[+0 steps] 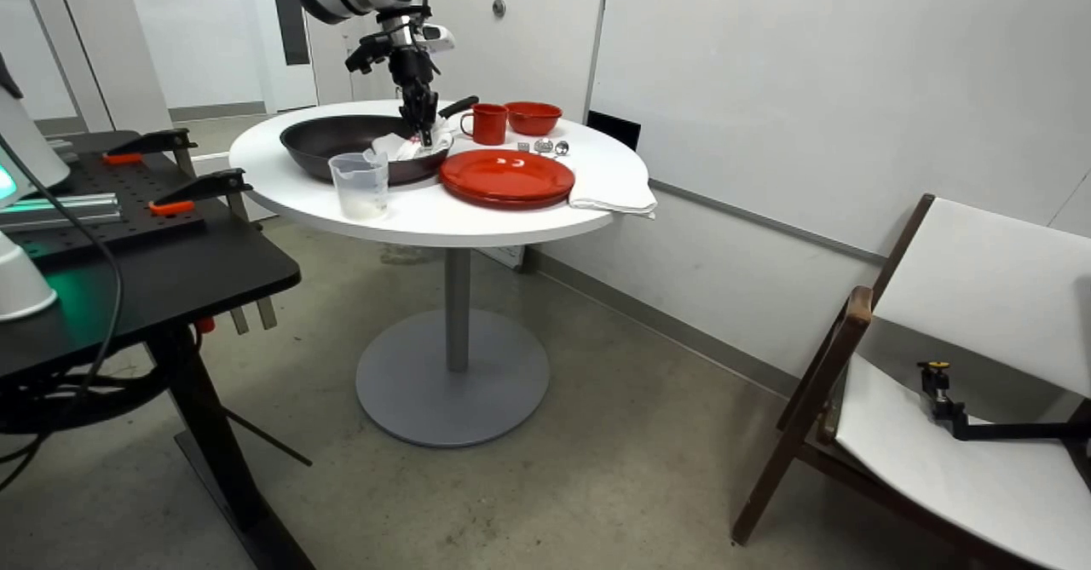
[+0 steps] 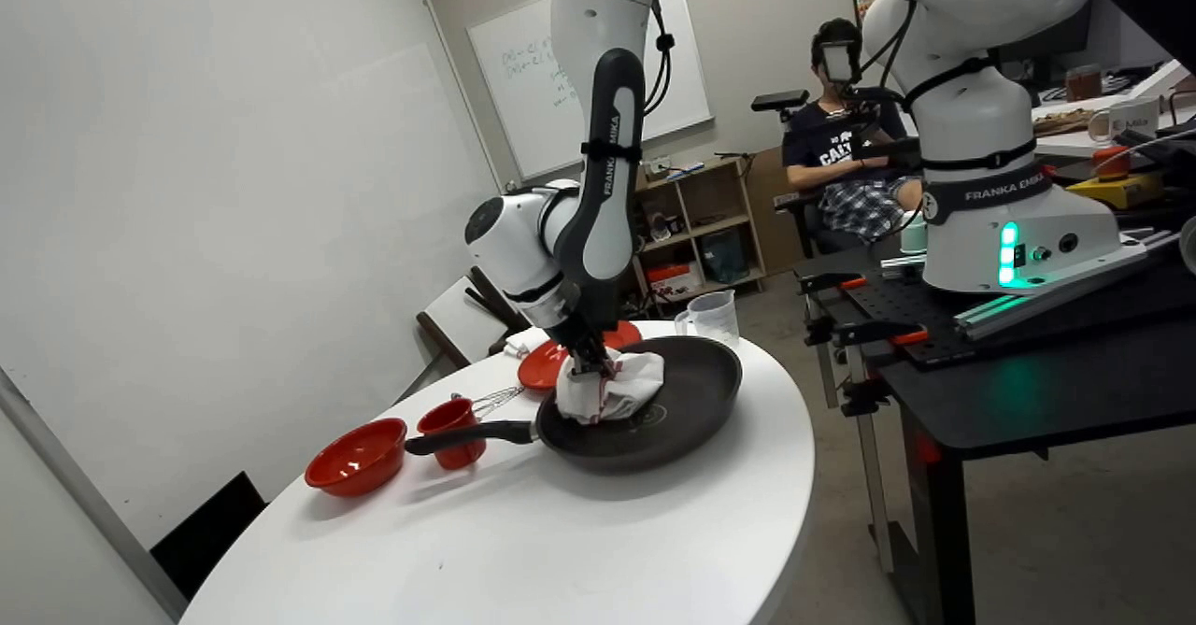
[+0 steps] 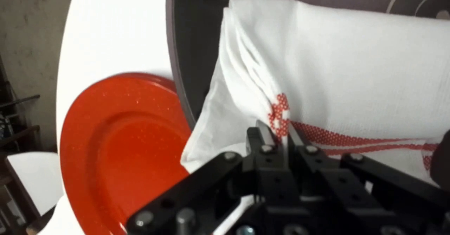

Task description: Use the towel to clean the pan

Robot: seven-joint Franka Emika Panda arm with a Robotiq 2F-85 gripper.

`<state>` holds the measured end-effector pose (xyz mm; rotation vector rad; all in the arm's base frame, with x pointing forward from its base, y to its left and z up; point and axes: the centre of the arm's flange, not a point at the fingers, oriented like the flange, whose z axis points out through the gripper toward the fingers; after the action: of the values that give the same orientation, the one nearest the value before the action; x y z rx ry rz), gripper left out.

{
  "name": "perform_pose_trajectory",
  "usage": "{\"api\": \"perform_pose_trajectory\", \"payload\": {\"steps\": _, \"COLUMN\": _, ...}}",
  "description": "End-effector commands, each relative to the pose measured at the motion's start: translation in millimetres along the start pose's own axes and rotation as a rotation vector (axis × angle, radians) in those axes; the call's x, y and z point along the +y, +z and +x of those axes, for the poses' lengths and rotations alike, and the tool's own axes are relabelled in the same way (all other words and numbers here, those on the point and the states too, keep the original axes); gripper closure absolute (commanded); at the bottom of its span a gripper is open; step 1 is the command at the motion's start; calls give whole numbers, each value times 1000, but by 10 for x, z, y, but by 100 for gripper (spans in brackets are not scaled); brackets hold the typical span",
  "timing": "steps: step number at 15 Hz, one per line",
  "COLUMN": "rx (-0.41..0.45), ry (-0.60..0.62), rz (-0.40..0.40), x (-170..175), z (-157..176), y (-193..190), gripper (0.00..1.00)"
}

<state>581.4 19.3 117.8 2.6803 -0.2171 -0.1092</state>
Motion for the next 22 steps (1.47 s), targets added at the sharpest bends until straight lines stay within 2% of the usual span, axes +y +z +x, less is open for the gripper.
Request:
{"api": "perform_pose_trajectory", "payload": {"steps": 1, "rx": -111, "ry": 79, "rz": 34, "x": 56, "z": -162, "y": 95, "gripper": 95}}
{"api": "perform_pose_trajectory", "payload": {"steps": 5, "rx": -255, "ry": 121, "rz": 54, "x": 98, "z": -373, "y": 260, "gripper": 95}}
{"api": "perform_pose_trajectory", "payload": {"steps": 9, "rx": -424, "ry": 100, "rz": 188, "x": -77, "z": -470, "y": 260, "gripper": 95}}
{"api": "perform_pose_trajectory", "payload": {"steps": 12, "rx": -469, "ry": 43, "rz": 325, "x": -315, "z": -465, "y": 53, "gripper": 95}}
{"api": "perform_pose_trajectory", "payload": {"steps": 17, "rx": -460, "ry": -16, "rz": 450, "x": -607, "z": -392, "y": -268, "gripper": 95}}
{"api": "perform_pose_trajectory", "payload": {"steps": 19, "rx": -424, "ry": -21, "rz": 422, "x": -641, "z": -378, "y": -298, "gripper": 95}}
{"api": "perform_pose_trajectory", "payload": {"steps": 22, "rx": -305, "ry": -58, "rz": 250, "x": -541, "z": -362, "y": -184, "gripper": 95}}
